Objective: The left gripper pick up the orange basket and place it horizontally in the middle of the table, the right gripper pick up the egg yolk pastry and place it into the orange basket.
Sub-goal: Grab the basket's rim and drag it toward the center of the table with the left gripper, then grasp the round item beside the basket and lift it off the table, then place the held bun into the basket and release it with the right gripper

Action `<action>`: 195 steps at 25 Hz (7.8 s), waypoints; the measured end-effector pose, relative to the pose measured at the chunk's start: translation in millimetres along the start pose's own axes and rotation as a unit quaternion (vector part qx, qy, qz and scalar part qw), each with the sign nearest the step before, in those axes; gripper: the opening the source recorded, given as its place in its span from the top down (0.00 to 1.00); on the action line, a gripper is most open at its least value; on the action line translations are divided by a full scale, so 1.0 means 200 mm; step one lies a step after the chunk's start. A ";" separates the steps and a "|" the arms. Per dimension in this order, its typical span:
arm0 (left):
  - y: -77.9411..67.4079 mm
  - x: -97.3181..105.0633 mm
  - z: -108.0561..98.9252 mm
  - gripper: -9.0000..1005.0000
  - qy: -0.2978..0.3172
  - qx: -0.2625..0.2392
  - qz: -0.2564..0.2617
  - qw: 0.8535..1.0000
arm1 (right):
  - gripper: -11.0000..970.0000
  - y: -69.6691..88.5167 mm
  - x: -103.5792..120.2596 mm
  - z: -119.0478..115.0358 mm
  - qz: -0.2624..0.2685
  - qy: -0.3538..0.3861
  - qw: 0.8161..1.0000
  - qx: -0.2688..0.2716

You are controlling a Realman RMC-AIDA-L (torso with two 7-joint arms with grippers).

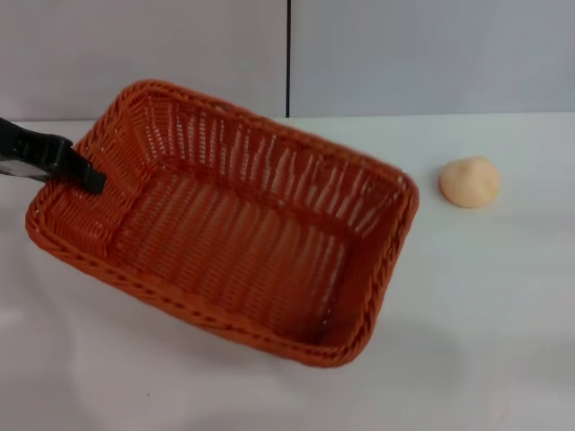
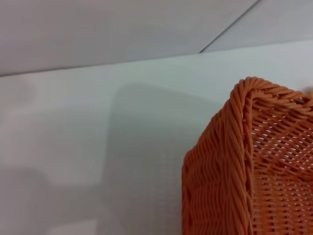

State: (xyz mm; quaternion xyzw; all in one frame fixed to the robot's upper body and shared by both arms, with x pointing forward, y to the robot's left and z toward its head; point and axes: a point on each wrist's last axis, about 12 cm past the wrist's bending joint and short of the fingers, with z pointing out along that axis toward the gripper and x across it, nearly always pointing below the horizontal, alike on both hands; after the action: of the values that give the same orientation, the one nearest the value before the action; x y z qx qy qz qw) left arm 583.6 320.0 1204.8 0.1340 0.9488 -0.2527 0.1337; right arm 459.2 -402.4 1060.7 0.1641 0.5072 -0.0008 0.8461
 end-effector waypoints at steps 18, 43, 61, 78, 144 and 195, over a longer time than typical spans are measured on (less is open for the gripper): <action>0.07 0.12 -0.09 0.81 -0.102 0.060 -0.106 0.987 | 0.39 -0.01 -0.01 0.01 -0.002 -0.003 1.000 0.000; 0.13 0.36 -0.01 0.78 -0.106 0.051 -0.143 0.983 | 0.39 0.01 0.00 0.07 -0.002 0.000 1.000 -0.007; 0.14 0.39 0.01 0.57 -0.091 0.064 -0.140 0.984 | 0.39 0.02 0.00 0.10 0.000 -0.003 1.000 -0.013; 0.17 0.43 -0.11 0.51 -0.094 0.084 -0.125 0.984 | 0.39 0.02 0.00 0.11 0.001 -0.005 1.000 -0.015; 0.16 0.39 0.36 0.43 -0.702 0.082 0.142 0.693 | 0.39 0.81 0.22 0.71 -0.184 0.621 0.643 -0.409; 0.15 0.41 0.38 0.53 -0.697 0.087 0.133 0.700 | 0.96 1.34 -0.20 0.78 -0.043 0.427 0.611 -0.665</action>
State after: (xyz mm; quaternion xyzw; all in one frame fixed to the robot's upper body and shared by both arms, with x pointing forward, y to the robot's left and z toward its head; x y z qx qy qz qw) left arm 532.1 321.3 1100.5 0.0557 0.5309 -0.3347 0.7766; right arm 618.7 -198.3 1236.8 -0.4843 0.6790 0.3704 0.4089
